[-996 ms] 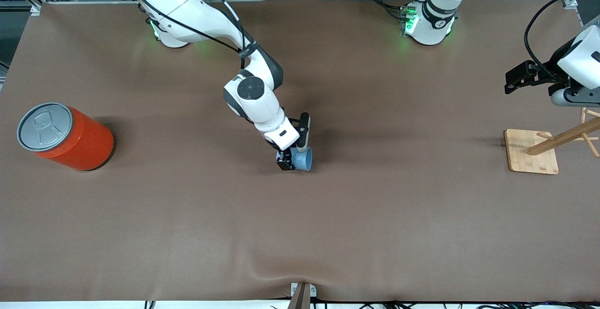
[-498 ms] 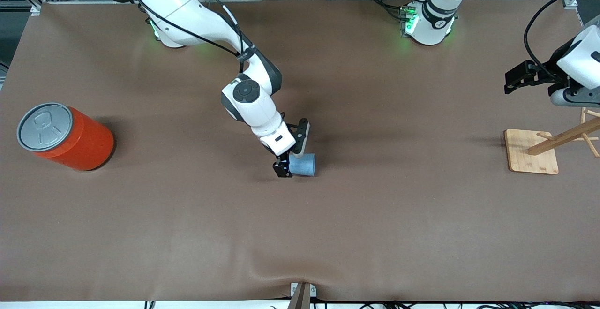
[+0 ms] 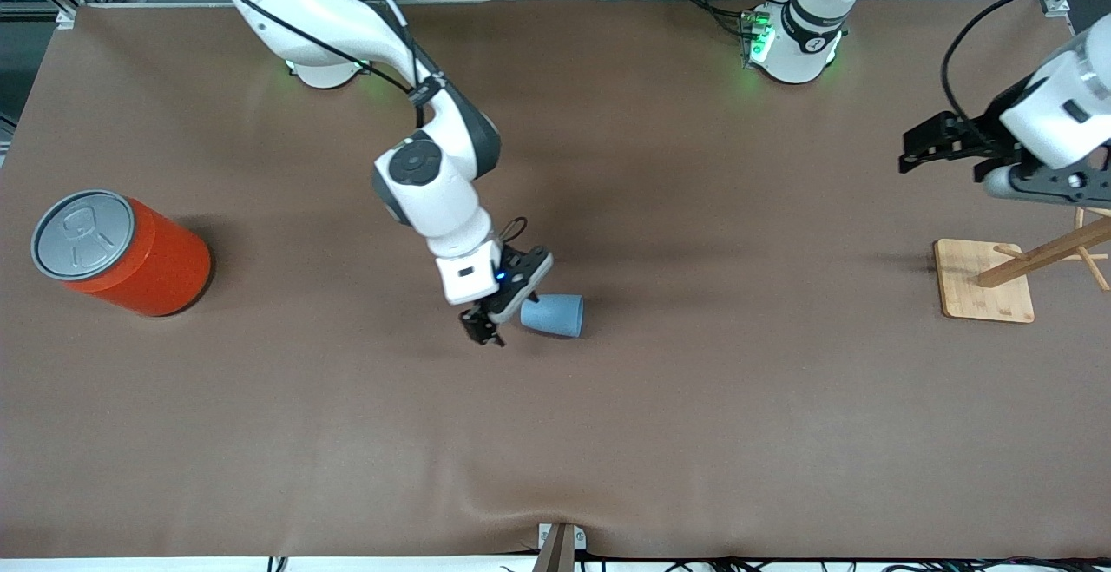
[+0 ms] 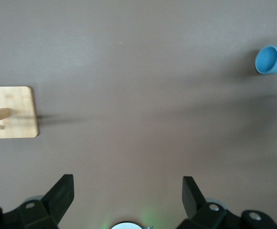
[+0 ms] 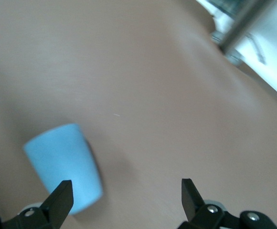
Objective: Flip cup
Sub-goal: 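Release the cup on its side while the left gripper reaches toward it, then grasp the cup with the left gripper while the right gripper withdraws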
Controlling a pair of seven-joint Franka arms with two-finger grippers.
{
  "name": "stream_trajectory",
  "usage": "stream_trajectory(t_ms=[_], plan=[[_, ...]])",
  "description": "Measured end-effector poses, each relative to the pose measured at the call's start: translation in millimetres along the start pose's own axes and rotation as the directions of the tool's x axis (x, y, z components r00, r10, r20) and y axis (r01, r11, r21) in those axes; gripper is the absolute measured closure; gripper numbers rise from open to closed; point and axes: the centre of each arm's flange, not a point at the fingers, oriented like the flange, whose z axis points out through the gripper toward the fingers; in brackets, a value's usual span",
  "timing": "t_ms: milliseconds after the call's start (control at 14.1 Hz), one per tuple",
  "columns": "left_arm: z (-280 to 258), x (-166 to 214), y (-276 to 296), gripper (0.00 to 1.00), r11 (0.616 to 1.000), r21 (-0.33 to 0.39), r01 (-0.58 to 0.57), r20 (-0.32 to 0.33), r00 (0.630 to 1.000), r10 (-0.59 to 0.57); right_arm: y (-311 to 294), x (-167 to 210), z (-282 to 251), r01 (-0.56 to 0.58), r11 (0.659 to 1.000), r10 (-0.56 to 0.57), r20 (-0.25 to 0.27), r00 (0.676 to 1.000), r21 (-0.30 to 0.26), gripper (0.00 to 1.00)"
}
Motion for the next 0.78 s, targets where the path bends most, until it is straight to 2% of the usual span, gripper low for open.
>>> stream_trajectory(t_ms=[213, 427, 569, 782], plan=[[27.3, 12.1, 42.4, 0.00, 0.998, -0.069, -0.016, 0.054, 0.998, 0.020, 66.2, -18.7, -12.8, -0.146, 0.988, 0.148, 0.037, 0.988, -0.040, 0.00], [56.7, 25.1, 63.8, 0.00, 0.991, -0.131, -0.025, 0.104, 0.994, 0.039, 132.2, -47.9, -20.9, -0.260, 0.962, 0.265, 0.057, 0.962, -0.083, 0.00], [78.9, 33.9, 81.9, 0.00, 0.986, -0.164, -0.041, 0.100, 0.993, 0.058, 160.8, -69.1, -21.7, -0.317, 0.943, 0.326, 0.097, 0.940, -0.098, 0.00], [125.5, 54.7, 118.3, 0.00, 0.965, -0.258, -0.056, 0.086, 0.993, 0.081, 179.0, -85.0, -29.1, -0.423, 0.898, 0.438, 0.174, 0.882, -0.117, 0.00]])
